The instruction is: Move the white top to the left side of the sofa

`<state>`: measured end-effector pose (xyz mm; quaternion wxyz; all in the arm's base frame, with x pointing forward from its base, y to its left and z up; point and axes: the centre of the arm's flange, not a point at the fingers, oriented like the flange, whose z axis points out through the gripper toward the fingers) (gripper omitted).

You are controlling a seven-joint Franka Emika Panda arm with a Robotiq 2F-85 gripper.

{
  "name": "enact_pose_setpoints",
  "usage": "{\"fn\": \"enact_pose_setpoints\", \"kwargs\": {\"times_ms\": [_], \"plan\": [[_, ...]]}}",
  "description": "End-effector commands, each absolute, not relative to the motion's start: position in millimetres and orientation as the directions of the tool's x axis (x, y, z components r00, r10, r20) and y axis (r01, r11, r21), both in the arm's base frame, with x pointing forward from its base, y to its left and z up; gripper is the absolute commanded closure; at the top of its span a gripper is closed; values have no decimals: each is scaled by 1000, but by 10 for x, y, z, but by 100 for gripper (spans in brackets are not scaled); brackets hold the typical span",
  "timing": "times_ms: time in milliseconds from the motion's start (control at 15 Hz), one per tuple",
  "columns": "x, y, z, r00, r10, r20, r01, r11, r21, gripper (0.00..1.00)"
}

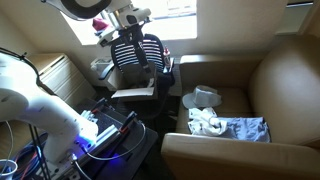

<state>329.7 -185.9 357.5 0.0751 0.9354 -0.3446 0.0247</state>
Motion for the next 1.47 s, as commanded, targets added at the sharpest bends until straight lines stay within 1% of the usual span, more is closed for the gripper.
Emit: {"fn": "enact_pose_setpoints", "kwargs": {"times_ms": [0,67,133,267,533,667,800,933,1067,1133,1267,1400], "plan": [[3301,-1855,3574,762,-640,97,-647,-752,122,0],[3311,-1834,3586,766,-636,100,-643,-756,121,0],[3395,-1920,3424,723,-682,112,-690,-700,184,0],[3467,-2351,3047,631,-750,198,-775,-601,193,0],[3583,-2907,2796,475,-785,398,-875,-468,121,0],[3684,-3136,2772,371,-811,452,-920,-387,61,0],[3816,-3375,2663,260,-893,368,-959,-282,-6,0],[3880,-3475,2395,254,-937,241,-960,-274,-54,0],[3872,-3414,2051,263,-952,157,-953,-282,-108,0],[3752,-3144,2152,238,-942,235,-964,-259,-62,0],[3798,-3062,1867,242,-954,179,-961,-261,-91,0],[3808,-3089,1831,237,-956,174,-962,-256,-96,0]]}}
